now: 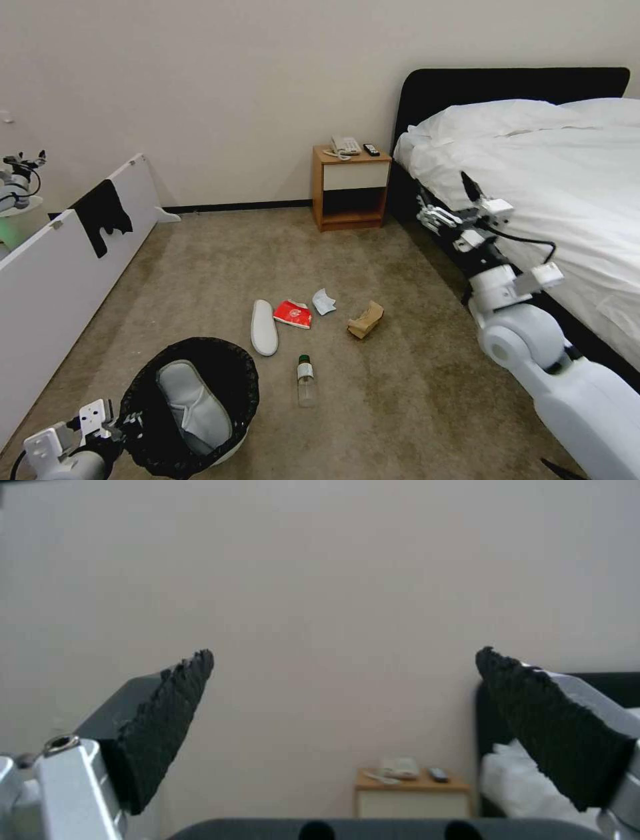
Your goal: Pick up the trash bin, then pick up the garbage from the floor and place it into the trash bin.
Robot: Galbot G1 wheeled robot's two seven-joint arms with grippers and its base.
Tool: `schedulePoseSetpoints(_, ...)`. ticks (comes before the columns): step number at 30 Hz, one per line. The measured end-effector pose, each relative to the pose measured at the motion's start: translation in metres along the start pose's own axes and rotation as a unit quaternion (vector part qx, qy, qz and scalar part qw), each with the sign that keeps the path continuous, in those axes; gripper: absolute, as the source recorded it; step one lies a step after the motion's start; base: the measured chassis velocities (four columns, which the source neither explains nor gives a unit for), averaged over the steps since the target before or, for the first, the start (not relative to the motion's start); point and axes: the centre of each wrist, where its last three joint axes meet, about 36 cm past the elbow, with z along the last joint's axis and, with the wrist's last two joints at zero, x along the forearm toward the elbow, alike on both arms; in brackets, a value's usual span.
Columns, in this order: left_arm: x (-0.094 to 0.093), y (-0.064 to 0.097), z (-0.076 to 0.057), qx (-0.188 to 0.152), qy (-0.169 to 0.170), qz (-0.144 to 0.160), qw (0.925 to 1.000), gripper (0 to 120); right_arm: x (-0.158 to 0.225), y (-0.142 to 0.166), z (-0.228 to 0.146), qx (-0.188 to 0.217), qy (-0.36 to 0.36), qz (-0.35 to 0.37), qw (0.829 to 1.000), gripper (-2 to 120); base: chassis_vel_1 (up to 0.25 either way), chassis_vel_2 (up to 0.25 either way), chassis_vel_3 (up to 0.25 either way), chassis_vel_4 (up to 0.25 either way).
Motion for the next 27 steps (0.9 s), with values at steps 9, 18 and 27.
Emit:
schedulePoseSetpoints(9, 0.002, -0.001, 0.002, 0.007, 0.001, 0.003, 1.0000, 1, 0.054, -0.023, -0.002, 0.072, 0.017, 0.063, 0.995, 100, 0.000, 0.000, 0.000, 0.000)
schedulePoseSetpoints(18, 0.003, -0.005, 0.004, 0.016, -0.002, 0.006, 0.9999, 1, 0.099, -0.029, 0.001, 0.121, 0.048, 0.142, 0.981, 100, 0.000, 0.000, 0.000, 0.000)
schedulePoseSetpoints(27, 0.003, -0.010, 0.005, 0.014, -0.006, 0.008, 0.9998, 1, 0.126, 0.003, -0.002, 0.146, 0.091, 0.164, 0.971, 100, 0.000, 0.000, 0.000, 0.000)
